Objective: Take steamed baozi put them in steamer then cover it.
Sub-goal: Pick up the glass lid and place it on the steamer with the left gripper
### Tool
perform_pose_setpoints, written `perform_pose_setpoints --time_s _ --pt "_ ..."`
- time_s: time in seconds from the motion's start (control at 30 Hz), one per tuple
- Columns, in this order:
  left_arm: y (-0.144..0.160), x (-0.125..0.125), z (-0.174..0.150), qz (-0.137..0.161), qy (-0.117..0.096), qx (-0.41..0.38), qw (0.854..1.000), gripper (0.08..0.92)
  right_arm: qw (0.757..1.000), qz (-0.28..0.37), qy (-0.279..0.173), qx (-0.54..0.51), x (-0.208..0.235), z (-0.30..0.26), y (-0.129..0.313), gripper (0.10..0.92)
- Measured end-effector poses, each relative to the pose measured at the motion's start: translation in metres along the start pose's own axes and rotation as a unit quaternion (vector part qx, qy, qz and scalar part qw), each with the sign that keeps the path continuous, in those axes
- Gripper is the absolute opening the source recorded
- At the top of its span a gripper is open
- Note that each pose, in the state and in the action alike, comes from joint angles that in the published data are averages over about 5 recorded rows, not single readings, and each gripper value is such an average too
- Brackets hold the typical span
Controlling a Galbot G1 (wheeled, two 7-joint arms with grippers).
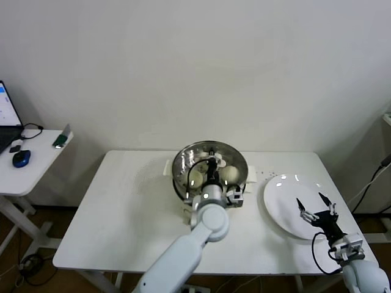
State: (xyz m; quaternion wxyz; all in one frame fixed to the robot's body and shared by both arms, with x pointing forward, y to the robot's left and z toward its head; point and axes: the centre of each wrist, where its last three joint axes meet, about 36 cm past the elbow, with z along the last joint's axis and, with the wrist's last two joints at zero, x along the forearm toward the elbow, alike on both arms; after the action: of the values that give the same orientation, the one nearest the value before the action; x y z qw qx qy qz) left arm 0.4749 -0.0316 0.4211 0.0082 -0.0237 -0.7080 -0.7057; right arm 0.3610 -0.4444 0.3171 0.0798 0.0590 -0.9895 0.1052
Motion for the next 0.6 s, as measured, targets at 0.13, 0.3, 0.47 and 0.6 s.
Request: perform_pose_setpoints --time_s 0.13,0.3,0.47,0.6 --pt "-0.0005 0.0 -0.0005 0.001 0.0 0.0 1.0 0.15 1.0 0.001 0.0 0.001 -0.0001 0.0007 -0.0002 0.823" --pt "-0.0008 0.0007 -0.0004 0.003 0.0 0.0 1.0 0.157 1.0 0.001 0.0 0.001 -0.0009 0.0004 -0.0001 0.823" --pt "0.0008 0.0037 0.0015 0.004 -0.004 0.0 1.0 0.251 1.0 0.001 0.003 0.001 -0.0015 -0.0008 -0.001 0.823" --pt "0.0056 0.0079 0.0044 0.004 -0.009 0.005 1.0 0.372 1.0 0.001 0.006 -0.001 -0.0022 -0.0034 -0.0015 0.823"
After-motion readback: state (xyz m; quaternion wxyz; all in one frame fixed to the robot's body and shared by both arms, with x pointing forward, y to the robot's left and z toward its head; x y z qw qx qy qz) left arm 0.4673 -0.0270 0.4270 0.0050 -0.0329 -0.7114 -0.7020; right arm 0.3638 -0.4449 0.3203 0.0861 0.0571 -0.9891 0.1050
